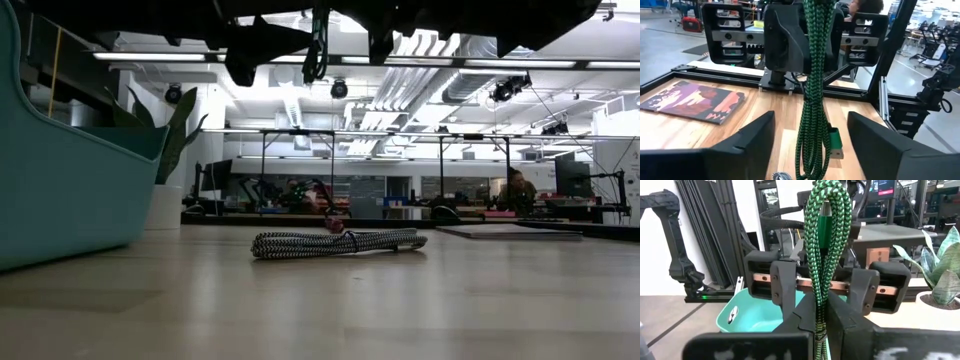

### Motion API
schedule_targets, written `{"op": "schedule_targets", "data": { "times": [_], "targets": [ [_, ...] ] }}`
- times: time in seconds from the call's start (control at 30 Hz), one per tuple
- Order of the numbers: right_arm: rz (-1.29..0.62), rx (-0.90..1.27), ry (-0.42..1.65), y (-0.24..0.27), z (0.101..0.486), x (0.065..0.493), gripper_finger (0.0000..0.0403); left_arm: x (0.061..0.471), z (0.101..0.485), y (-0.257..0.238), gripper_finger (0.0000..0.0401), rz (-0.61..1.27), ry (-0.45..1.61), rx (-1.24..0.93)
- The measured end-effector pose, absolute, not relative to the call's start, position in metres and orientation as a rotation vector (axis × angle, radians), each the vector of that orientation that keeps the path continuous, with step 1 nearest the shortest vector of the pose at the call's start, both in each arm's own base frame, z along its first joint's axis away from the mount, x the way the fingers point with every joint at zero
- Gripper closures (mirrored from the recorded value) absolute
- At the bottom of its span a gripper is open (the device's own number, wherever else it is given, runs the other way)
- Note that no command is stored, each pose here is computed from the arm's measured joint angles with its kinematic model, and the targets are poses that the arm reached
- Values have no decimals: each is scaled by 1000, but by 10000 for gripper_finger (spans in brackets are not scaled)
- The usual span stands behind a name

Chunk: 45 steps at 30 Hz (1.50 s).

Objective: Pick and place USB-C Cables
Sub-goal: Put the green black charger cable into the green bin

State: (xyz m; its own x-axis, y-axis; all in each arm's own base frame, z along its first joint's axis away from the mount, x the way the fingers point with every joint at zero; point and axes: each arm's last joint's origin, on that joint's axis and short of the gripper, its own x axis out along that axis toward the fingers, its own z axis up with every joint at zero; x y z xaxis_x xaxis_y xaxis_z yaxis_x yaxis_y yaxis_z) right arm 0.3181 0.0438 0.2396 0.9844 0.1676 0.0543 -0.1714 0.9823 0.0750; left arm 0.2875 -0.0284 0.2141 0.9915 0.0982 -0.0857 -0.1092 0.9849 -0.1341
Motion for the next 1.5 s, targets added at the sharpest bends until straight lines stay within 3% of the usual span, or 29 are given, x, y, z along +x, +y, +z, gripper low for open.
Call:
{"op": "schedule_targets", "data": {
  "times": [0.27, 0.93, 1.03, 1.13, 1.33, 1.4, 1.5],
  "targets": [
    [170, 81, -52, 44, 240, 318, 402, 288, 214, -27, 111, 153, 72, -163],
    [205, 114, -70, 47, 231, 324, 397, 308, 204, -28, 114, 158, 49, -171],
    [206, 118, -66, 47, 231, 324, 397, 308, 204, -28, 136, 158, 48, -178],
    [205, 118, -65, 47, 231, 324, 397, 308, 204, -28, 190, 157, 48, -179],
    [187, 127, -58, 46, 230, 324, 394, 308, 203, -27, 367, 148, 59, -178],
    [185, 127, -56, 46, 230, 324, 387, 308, 203, -26, 386, 132, 62, -185],
    [183, 126, -43, 46, 229, 324, 372, 308, 202, -25, 383, 120, 70, -198]
  ]
}}
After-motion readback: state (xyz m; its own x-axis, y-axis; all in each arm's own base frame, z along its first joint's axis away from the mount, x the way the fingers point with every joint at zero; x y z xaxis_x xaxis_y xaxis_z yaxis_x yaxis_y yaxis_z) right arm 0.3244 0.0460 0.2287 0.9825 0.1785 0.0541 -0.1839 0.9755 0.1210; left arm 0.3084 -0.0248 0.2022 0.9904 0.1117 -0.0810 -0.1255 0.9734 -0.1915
